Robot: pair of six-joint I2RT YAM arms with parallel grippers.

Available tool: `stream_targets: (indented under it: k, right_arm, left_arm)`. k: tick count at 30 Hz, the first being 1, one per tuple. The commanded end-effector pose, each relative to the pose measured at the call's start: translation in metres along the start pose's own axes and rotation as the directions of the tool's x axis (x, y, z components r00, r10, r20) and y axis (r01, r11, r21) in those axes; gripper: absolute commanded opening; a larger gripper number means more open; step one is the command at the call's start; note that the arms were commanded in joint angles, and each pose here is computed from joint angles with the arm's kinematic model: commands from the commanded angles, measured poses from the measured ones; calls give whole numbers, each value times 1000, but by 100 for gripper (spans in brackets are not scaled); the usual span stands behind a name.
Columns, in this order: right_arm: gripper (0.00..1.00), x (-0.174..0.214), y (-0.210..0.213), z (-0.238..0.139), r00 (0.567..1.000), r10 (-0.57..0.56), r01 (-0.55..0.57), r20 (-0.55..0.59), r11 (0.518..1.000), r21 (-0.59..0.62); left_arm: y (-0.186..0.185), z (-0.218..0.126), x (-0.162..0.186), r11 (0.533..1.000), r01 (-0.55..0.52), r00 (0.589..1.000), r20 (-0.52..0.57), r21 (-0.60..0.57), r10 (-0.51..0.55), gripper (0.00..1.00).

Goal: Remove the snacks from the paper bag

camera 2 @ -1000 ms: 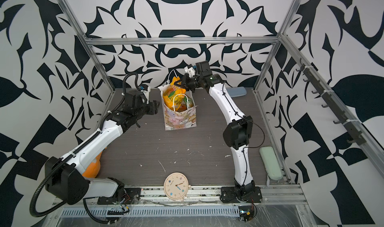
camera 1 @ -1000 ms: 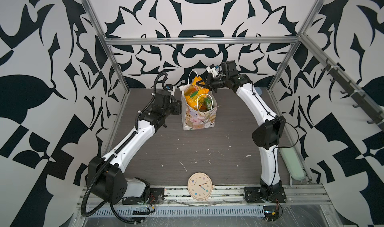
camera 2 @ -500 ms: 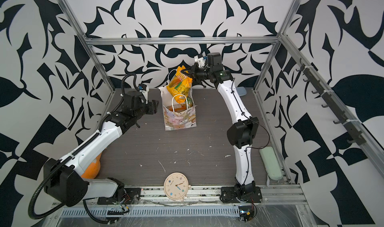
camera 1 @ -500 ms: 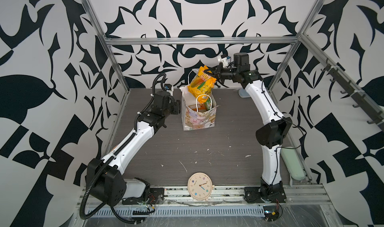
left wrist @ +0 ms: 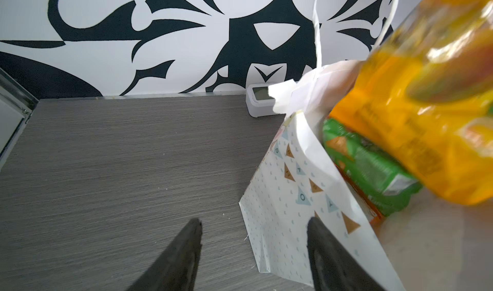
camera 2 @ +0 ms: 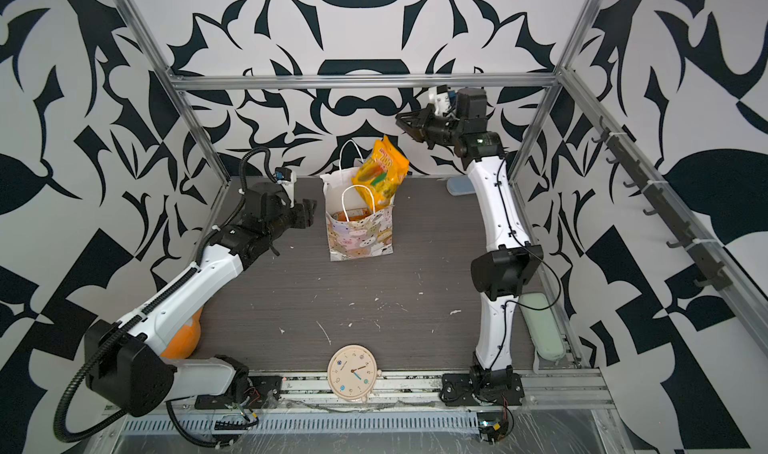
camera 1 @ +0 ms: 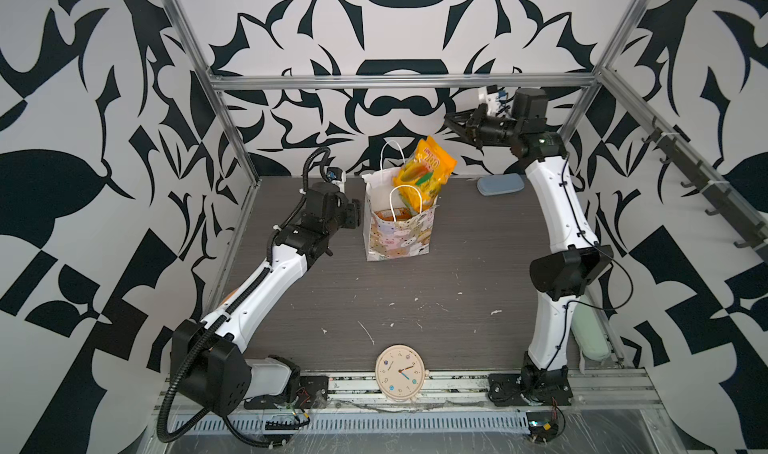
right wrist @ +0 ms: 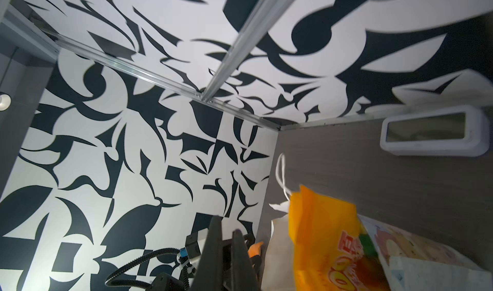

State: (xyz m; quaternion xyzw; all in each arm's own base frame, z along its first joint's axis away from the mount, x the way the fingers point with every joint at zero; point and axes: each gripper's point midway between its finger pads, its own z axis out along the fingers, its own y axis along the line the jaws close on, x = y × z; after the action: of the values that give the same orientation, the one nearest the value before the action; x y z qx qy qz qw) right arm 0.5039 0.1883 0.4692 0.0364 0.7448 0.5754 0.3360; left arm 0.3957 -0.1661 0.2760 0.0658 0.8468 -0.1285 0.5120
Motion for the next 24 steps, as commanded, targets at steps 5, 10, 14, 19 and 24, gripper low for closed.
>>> stream_targets:
  k: [5, 10, 14, 19, 24]
  right_arm:
    - [0, -27, 51, -63, 974, -163, 169, 157, 985, -26]
    - [1, 1, 6, -56, 942, -326, 297, 79, 920, 257]
    - [26, 57, -29, -25, 913, -377, 408, -156, 831, 379]
    - [48, 114, -72, -5, 807, -385, 573, -448, 694, 436]
    - [55, 142, -71, 9, 734, -400, 641, -549, 677, 363]
  left_arm:
    - [1, 7, -4, 1000, 11, 1000, 20, -5, -11, 65]
    - [0, 12, -4, 1000, -2, 1000, 6, -7, 2, 65]
    - [0, 14, -9, 1000, -17, 1000, 0, -10, 17, 65]
    - [-3, 17, -10, 1000, -25, 1000, 3, 3, 25, 65]
    - [-10, 21, -11, 998, -41, 999, -13, 37, 41, 65]
